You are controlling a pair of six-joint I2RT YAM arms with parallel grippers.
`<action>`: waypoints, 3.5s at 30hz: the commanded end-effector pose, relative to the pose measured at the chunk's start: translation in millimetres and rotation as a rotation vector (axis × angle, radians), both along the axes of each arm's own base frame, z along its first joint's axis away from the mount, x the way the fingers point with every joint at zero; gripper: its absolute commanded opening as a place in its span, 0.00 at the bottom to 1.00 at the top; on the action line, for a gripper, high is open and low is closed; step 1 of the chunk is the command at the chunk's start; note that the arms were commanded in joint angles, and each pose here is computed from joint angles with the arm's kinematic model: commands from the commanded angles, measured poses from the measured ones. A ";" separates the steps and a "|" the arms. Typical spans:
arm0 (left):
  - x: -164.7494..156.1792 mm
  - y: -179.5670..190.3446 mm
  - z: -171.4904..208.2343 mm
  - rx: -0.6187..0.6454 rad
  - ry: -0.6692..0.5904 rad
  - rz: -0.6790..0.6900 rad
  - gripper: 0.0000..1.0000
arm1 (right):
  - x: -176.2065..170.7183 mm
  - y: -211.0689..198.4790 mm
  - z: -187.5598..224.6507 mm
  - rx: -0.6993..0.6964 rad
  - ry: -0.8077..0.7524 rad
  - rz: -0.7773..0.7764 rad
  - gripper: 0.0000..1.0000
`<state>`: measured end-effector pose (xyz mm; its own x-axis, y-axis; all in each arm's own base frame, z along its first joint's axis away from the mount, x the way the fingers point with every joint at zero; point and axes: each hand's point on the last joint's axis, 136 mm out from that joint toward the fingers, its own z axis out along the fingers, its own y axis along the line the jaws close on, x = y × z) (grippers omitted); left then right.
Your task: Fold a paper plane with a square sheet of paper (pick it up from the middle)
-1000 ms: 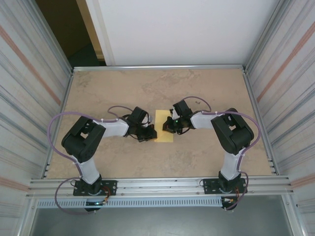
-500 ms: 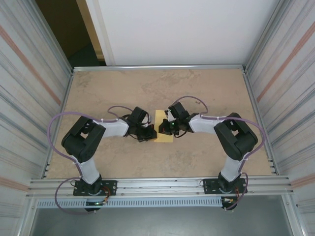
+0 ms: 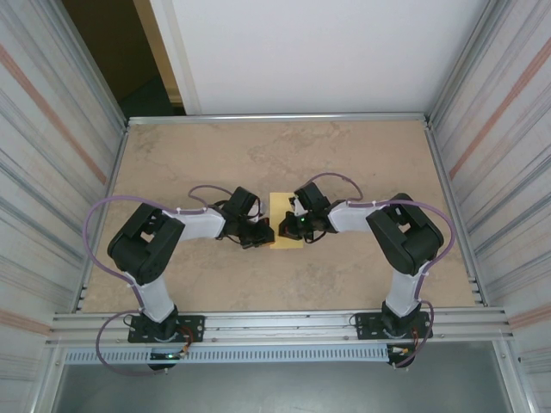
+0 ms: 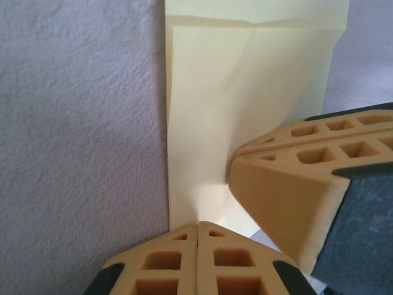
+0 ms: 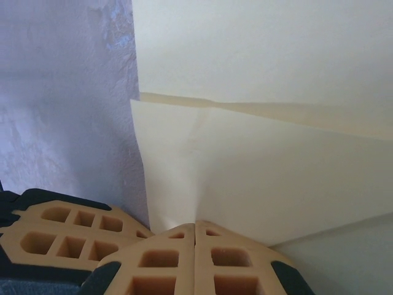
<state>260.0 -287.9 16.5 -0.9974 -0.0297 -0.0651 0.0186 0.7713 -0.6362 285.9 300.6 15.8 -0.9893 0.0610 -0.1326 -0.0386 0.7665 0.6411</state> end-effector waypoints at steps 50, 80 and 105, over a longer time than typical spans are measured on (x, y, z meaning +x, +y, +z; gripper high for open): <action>60.4 5.0 -6.6 0.059 -0.003 0.101 0.15 | 30.0 -30.2 22.9 0.073 0.102 -0.318 0.38; 55.9 11.3 -13.7 0.059 0.037 0.133 0.15 | 28.8 -6.8 14.1 0.179 0.115 -0.315 0.21; 82.3 52.9 80.4 -0.047 -0.148 0.261 0.53 | 59.0 -21.0 64.5 0.071 -0.123 -0.276 0.03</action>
<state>350.4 -241.5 100.3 -0.9338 -0.2903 -0.2090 -0.0686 0.7188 -0.6918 335.5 280.0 60.9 -0.9182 0.3508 -0.1841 0.1262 0.6995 0.7034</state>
